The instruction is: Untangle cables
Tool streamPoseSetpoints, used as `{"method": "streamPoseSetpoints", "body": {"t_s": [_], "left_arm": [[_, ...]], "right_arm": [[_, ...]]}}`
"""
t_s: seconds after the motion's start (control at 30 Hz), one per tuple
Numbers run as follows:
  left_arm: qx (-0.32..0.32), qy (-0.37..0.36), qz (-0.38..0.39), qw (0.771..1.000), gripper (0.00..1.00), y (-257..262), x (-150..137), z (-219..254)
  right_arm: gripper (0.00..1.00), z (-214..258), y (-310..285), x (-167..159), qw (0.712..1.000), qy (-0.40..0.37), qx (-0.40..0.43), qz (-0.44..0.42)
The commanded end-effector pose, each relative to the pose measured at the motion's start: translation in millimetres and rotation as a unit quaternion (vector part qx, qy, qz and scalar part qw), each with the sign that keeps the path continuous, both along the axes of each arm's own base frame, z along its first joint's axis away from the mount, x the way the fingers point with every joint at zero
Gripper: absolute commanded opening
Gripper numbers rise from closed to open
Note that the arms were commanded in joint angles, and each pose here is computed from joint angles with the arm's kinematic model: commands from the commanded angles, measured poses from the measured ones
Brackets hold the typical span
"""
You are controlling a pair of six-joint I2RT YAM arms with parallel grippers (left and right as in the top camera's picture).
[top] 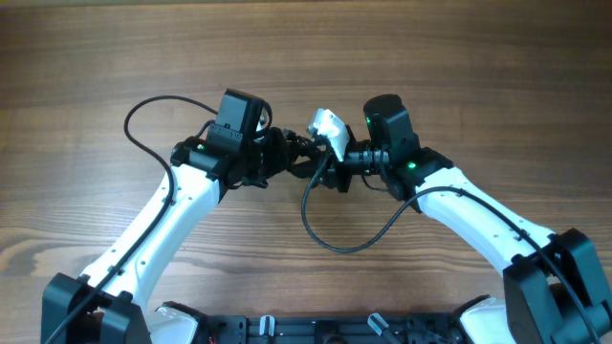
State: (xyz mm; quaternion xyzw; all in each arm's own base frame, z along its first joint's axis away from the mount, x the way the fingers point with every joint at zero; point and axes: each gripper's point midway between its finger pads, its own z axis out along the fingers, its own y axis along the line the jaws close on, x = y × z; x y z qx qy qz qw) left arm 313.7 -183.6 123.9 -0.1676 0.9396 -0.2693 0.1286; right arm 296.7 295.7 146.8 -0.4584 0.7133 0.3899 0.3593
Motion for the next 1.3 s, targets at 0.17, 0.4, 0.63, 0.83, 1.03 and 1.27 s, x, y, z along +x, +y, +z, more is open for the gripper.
{"method": "streamPoseSetpoints", "body": {"t_s": [0.17, 0.4, 0.63, 0.83, 1.03, 1.27], "left_arm": [[-0.019, 0.011, -0.004, 1.000, 0.04, -6, -2, -1], [-0.019, 0.006, -0.006, 1.000, 0.04, -6, -1, 0], [-0.078, -0.032, -0.034, 0.996, 0.04, -27, 11, 20], [-0.091, -0.049, -0.040, 0.994, 0.04, -32, 16, 27], [-0.090, -0.053, -0.036, 0.994, 0.04, -32, 18, 28], [-0.080, -0.020, 0.099, 0.992, 0.04, -2, 37, 21]], "right_arm": [[0.04, 4, 2, 1, 1.000, 0.011, 0.009, -0.009], [0.04, -6, -11, 27, 0.993, 0.032, -0.020, -0.108], [0.04, -45, -14, 18, 0.988, 0.098, -0.055, -0.110], [0.16, -47, -5, 4, 0.989, 0.129, -0.035, -0.068], [0.61, -43, -18, 17, 0.981, 0.156, -0.027, -0.115], [0.69, -45, -80, 42, 0.921, 0.292, -0.003, -0.258]]}}
